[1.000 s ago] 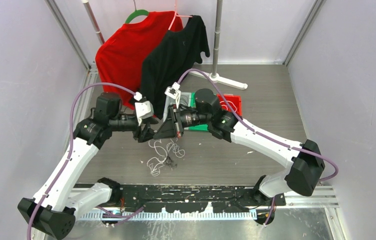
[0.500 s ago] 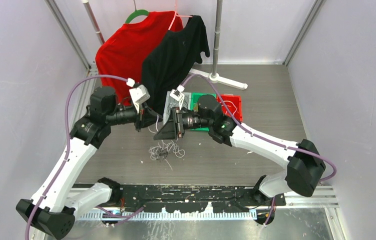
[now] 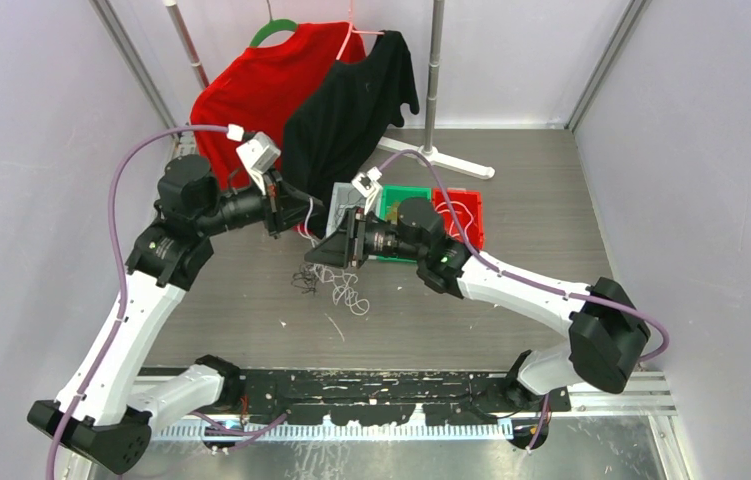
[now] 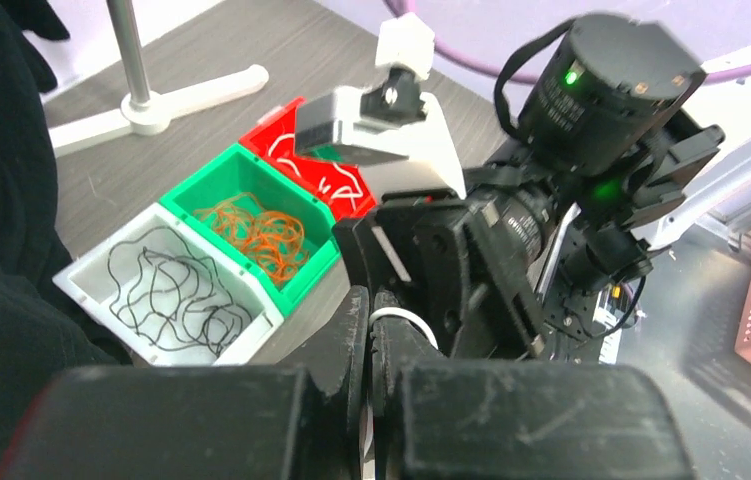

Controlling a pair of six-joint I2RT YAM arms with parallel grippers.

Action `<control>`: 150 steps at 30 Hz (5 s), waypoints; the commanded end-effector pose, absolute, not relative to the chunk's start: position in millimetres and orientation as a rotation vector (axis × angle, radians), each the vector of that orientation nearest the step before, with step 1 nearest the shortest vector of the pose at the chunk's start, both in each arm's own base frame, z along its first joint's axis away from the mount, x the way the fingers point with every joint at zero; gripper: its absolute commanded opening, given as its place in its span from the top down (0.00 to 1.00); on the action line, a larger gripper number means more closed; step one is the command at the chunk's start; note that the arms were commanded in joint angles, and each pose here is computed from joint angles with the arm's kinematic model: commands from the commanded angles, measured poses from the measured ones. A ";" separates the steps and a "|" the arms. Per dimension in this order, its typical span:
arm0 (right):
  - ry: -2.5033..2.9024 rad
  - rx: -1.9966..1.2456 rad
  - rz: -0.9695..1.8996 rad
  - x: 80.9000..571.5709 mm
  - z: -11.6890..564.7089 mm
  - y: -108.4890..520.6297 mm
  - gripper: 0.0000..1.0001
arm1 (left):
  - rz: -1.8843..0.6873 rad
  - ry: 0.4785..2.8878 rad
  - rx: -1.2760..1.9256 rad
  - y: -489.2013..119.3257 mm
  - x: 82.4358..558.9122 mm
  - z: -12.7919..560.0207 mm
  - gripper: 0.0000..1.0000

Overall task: Untangle the cables
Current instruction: Untie the cable.

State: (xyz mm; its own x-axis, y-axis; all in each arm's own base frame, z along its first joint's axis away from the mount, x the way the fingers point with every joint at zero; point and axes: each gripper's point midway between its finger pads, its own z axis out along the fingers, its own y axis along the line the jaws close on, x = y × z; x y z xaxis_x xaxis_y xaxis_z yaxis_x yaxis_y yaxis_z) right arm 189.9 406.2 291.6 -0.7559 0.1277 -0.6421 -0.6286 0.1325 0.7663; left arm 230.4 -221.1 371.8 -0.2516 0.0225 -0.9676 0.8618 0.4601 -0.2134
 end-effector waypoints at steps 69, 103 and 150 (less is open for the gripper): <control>1.499 -0.566 1.318 178.7 411.4 325.1 0.34 | -1.032 1.240 1.026 -230.2 166.7 495.3 1.00; 1.493 -0.489 1.424 193.3 432.6 349.6 0.34 | -1.013 1.231 1.042 -230.7 167.6 490.4 1.00; 1.897 -0.576 1.287 230.2 214.5 458.3 0.50 | -1.052 1.105 1.021 -243.6 158.1 566.3 1.00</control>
State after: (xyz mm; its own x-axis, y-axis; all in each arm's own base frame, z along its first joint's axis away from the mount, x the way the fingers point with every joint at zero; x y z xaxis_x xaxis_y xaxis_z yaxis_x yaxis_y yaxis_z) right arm 224.8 458.8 221.7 -0.6250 0.0169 -0.7805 -0.7205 0.3725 0.5850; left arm 174.4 -251.8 530.1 0.0297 -0.0743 -0.9968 0.9814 0.1915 0.0149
